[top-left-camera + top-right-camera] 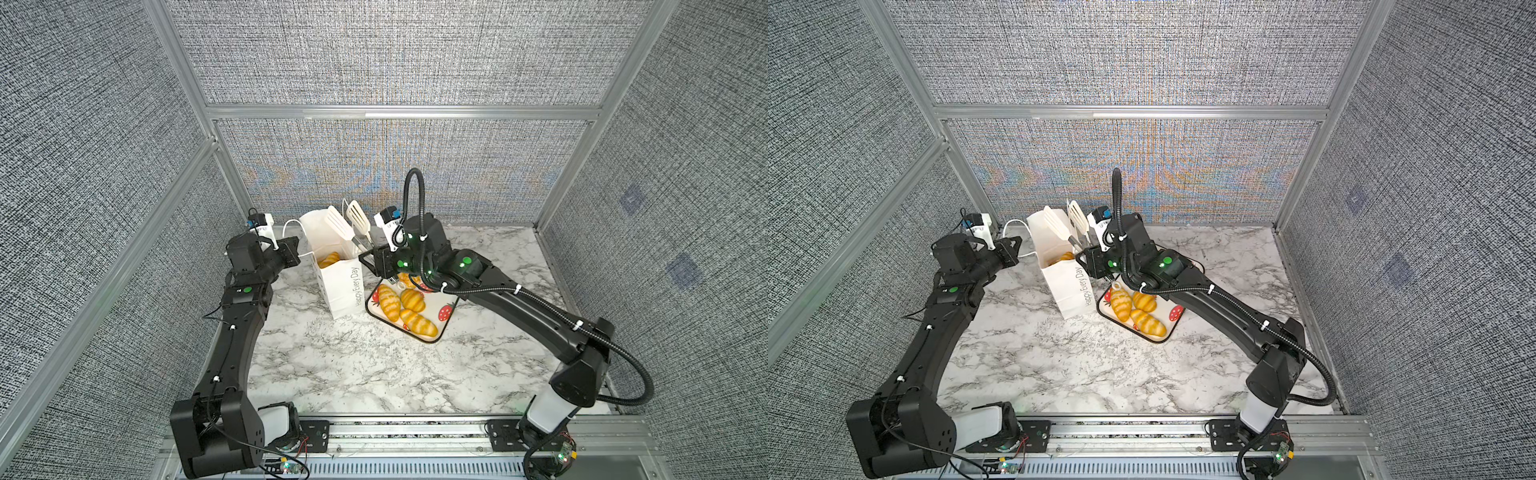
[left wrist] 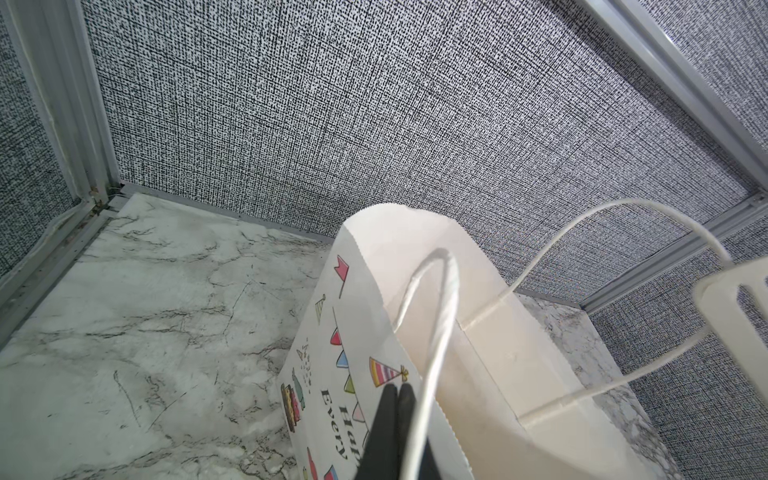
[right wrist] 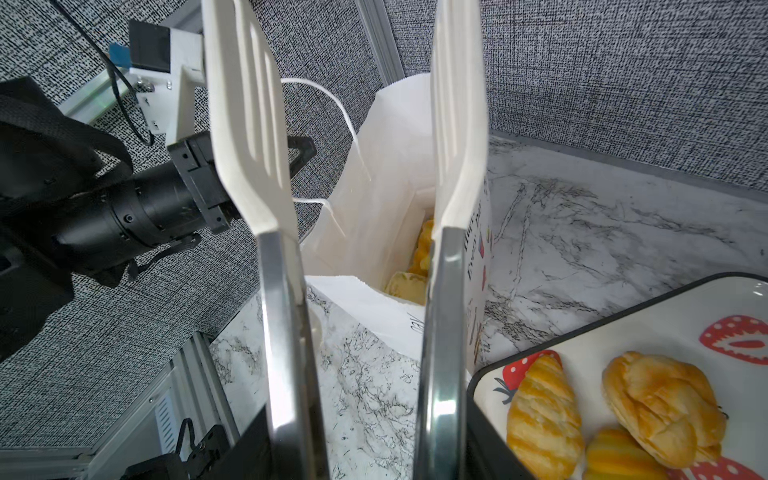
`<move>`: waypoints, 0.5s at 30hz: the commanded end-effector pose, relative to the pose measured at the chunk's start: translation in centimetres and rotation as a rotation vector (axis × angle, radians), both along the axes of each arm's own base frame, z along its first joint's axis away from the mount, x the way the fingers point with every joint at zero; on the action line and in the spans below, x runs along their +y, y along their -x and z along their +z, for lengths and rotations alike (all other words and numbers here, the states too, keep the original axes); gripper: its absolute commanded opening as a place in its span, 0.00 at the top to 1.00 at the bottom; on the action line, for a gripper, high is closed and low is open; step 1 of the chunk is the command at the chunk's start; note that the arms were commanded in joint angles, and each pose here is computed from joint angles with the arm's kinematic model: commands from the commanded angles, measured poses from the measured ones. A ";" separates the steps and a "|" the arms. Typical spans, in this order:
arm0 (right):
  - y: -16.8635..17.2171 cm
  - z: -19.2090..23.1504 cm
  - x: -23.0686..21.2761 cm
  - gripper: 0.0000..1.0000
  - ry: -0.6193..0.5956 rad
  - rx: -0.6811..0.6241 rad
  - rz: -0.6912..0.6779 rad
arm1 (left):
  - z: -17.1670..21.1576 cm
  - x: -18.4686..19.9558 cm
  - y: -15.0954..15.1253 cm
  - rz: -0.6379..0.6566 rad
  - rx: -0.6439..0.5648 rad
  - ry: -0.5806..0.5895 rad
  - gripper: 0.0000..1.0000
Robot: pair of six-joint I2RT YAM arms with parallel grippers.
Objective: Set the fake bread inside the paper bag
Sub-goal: 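Raise the open tongs from the bag and move them back over the tray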
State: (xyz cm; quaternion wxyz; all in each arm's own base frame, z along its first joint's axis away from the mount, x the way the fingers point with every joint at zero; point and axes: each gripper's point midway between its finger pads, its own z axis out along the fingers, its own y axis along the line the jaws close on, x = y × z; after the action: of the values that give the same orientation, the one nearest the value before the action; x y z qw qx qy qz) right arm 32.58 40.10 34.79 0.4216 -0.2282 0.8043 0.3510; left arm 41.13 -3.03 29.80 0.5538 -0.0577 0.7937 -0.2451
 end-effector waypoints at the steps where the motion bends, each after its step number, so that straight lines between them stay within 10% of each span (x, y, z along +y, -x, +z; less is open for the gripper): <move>1: -0.2 1.4 -0.7 0.49 -0.012 -0.040 -0.022 | 0.3 -0.1 -0.1 -0.009 -0.022 -0.004 1.00; 15: -1.7 2.0 -6.3 0.49 0.005 -0.065 -0.172 | 0.2 0.0 -0.1 -0.007 -0.019 -0.004 1.00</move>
State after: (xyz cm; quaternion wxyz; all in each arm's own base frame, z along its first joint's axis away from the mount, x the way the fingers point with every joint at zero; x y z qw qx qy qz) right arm 33.58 34.98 36.07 0.4584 -0.1890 0.8102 0.3126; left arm 41.13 -3.04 29.79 0.5536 -0.0576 0.7938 -0.2452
